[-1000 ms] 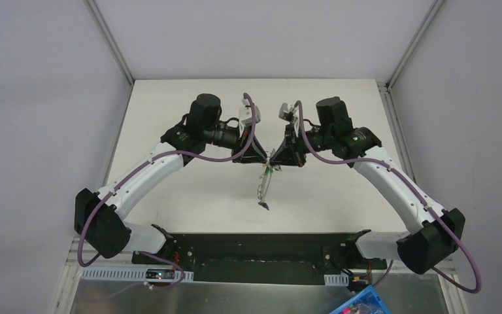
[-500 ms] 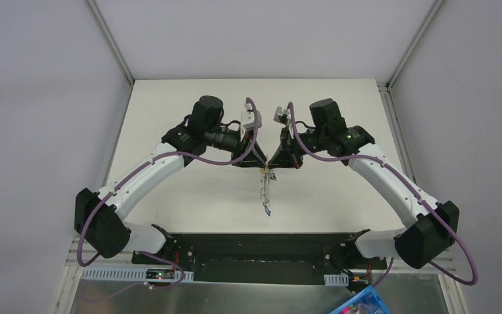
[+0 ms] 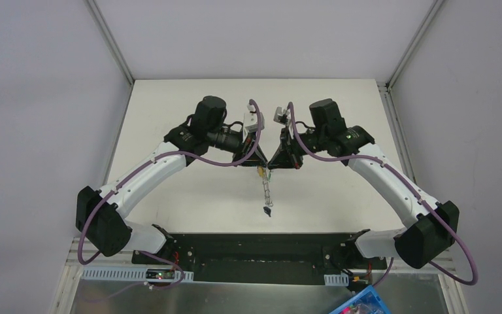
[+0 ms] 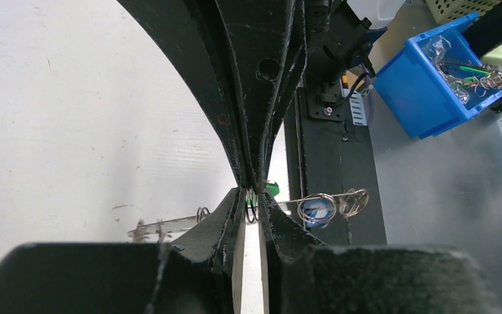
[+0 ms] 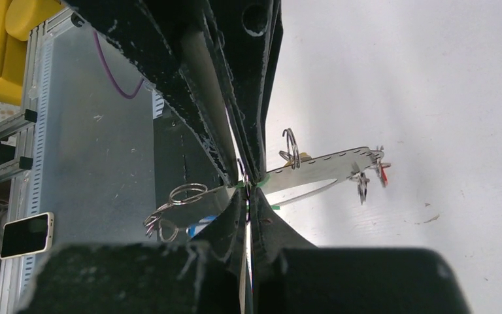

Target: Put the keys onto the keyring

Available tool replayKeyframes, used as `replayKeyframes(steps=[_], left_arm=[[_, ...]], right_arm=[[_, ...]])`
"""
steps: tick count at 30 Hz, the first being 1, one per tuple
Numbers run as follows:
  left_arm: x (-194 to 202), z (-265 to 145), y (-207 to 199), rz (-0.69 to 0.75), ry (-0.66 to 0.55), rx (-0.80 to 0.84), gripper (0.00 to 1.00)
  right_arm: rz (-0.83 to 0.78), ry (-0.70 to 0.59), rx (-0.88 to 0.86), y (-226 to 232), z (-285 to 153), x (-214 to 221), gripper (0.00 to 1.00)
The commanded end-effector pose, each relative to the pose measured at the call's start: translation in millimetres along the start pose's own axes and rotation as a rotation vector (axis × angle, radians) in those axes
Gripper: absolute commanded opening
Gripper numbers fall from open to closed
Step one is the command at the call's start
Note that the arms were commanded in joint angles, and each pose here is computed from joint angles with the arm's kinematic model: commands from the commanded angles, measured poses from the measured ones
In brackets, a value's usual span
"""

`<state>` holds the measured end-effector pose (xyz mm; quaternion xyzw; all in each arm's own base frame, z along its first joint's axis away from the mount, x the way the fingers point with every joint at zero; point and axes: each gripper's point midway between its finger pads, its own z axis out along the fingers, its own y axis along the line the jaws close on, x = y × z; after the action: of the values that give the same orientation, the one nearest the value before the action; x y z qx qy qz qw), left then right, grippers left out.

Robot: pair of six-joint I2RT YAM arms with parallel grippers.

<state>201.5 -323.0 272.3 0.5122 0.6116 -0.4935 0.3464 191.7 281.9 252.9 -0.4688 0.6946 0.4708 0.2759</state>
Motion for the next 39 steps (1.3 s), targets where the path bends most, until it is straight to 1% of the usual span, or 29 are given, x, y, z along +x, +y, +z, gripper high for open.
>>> replayKeyframes(steps=[1,3,9,13,16,22,35,39], left_arm=[[-13.0,1.6,-7.9,0.054,-0.012,0.033,0.08],[-12.7,1.4,-8.6,0.053,-0.01,0.037,0.0],[-15.9,-2.3,-12.0,0.055,-0.013,0.037,0.0],[-23.8,-8.3,-18.9,0.07,-0.034,0.055,0.0],[-27.4,-9.6,-26.1,0.069,-0.051,0.084,0.0],[-26.8,-9.3,-29.5,0.062,-0.066,0.098,0.0],[-27.9,-9.1,-32.4,0.057,-0.073,0.116,0.0],[-28.5,-9.0,-32.7,0.056,-0.075,0.119,0.0]], right_arm=[[-0.065,-0.059,-0.033,12.5,-5.6,-23.0,0.0],[-0.066,-0.061,-0.03,12.4,-6.2,-23.4,0.0],[-0.049,-0.084,-0.021,9.9,-12.1,-22.7,0.0],[-0.038,-0.128,-0.024,10.0,-21.3,-21.0,0.14],[-0.036,-0.138,-0.035,11.3,-23.0,-16.9,0.19],[-0.03,-0.145,-0.051,10.3,-21.6,-13.0,0.21],[-0.055,-0.135,-0.126,16.3,-16.2,-12.3,0.31],[-0.062,-0.127,-0.134,17.7,-13.4,-9.9,0.31]])
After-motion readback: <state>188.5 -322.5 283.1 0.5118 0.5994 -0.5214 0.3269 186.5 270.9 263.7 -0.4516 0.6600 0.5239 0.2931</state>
